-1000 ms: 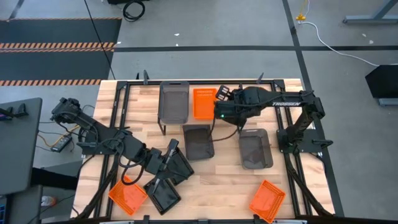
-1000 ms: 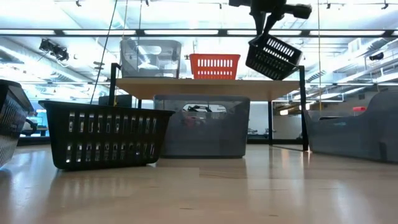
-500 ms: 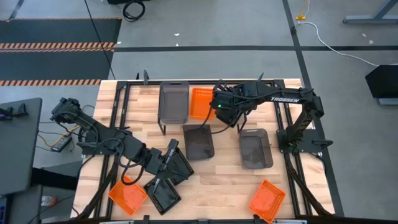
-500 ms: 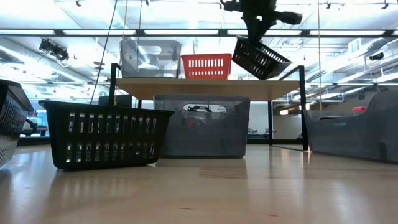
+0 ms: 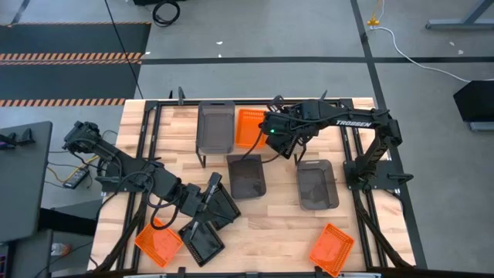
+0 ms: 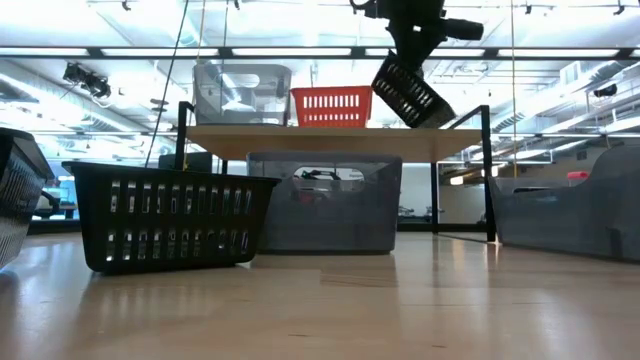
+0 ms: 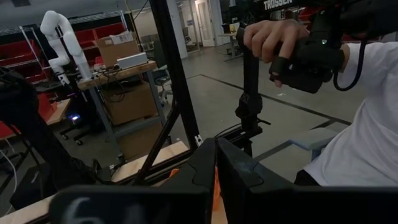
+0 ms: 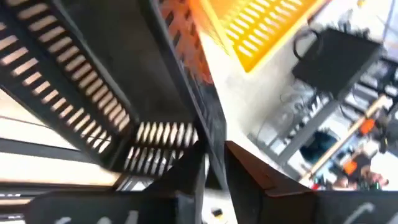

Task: Stack baskets on shelf by color
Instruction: Put the bottom right black bin on the shelf

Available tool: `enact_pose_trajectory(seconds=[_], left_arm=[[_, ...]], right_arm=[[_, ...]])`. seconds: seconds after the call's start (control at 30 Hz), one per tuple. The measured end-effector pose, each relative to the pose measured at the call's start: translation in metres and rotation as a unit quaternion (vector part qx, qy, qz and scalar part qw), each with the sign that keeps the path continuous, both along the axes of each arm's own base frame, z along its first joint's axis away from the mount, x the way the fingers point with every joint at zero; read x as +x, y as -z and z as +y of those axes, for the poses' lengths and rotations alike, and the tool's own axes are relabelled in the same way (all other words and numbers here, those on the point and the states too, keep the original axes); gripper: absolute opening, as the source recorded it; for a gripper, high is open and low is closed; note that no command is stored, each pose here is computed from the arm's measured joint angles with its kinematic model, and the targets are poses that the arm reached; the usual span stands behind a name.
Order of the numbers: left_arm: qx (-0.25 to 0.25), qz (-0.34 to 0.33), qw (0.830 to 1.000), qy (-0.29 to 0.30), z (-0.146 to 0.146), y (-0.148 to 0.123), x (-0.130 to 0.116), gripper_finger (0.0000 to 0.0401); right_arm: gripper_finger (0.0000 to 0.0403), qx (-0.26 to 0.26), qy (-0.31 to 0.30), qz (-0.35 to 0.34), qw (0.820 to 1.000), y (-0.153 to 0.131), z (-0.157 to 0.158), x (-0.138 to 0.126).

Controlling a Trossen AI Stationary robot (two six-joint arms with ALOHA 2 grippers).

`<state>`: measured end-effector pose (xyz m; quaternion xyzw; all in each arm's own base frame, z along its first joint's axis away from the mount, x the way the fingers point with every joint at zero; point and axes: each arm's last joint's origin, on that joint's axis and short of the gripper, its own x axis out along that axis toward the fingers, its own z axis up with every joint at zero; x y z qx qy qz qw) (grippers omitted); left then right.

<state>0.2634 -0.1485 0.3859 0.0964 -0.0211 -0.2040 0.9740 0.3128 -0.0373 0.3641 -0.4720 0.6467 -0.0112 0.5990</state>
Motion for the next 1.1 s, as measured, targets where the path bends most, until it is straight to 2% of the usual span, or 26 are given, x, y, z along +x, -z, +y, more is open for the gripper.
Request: enact_pose_trajectory(seconds=[0.4, 0.5, 0.6, 0.73, 0.87, 1.0, 1.1], left_arm=[[0.000, 0.000, 1.000, 0.000, 0.000, 0.000, 0.000, 0.0021], [0.000, 0.000, 1.000, 0.000, 0.000, 0.000, 0.000, 0.0024], [0.001, 0.001, 1.000, 0.000, 0.000, 0.000, 0.000, 0.0022], [0.004, 0.000, 1.000, 0.000, 0.000, 0.000, 0.000, 0.0017], [0.005, 0.000, 1.000, 0.000, 0.000, 0.000, 0.000, 0.0018], [0.006, 0.002, 1.000, 0.000, 0.000, 0.001, 0.000, 0.0023], [0.006, 0.002, 1.000, 0.000, 0.000, 0.001, 0.000, 0.0024]], right_arm=[[0.0172, -0.018, 0.027, -0.021, 0.999, -0.001, -0.001, 0.000], [0.0186, -0.041, 0.058, -0.047, 0.996, -0.002, 0.002, 0.000], [0.0190, -0.032, 0.088, -0.086, 0.992, -0.003, 0.009, 0.001], [0.0188, 0.005, 0.110, -0.122, 0.986, -0.002, 0.022, 0.002], [0.0188, 0.081, 0.134, -0.135, 0.978, 0.001, 0.038, -0.001], [0.0188, 0.172, 0.176, -0.128, 0.961, 0.005, 0.052, -0.005], [0.0186, 0.197, 0.204, -0.128, 0.950, 0.005, 0.057, -0.008]])
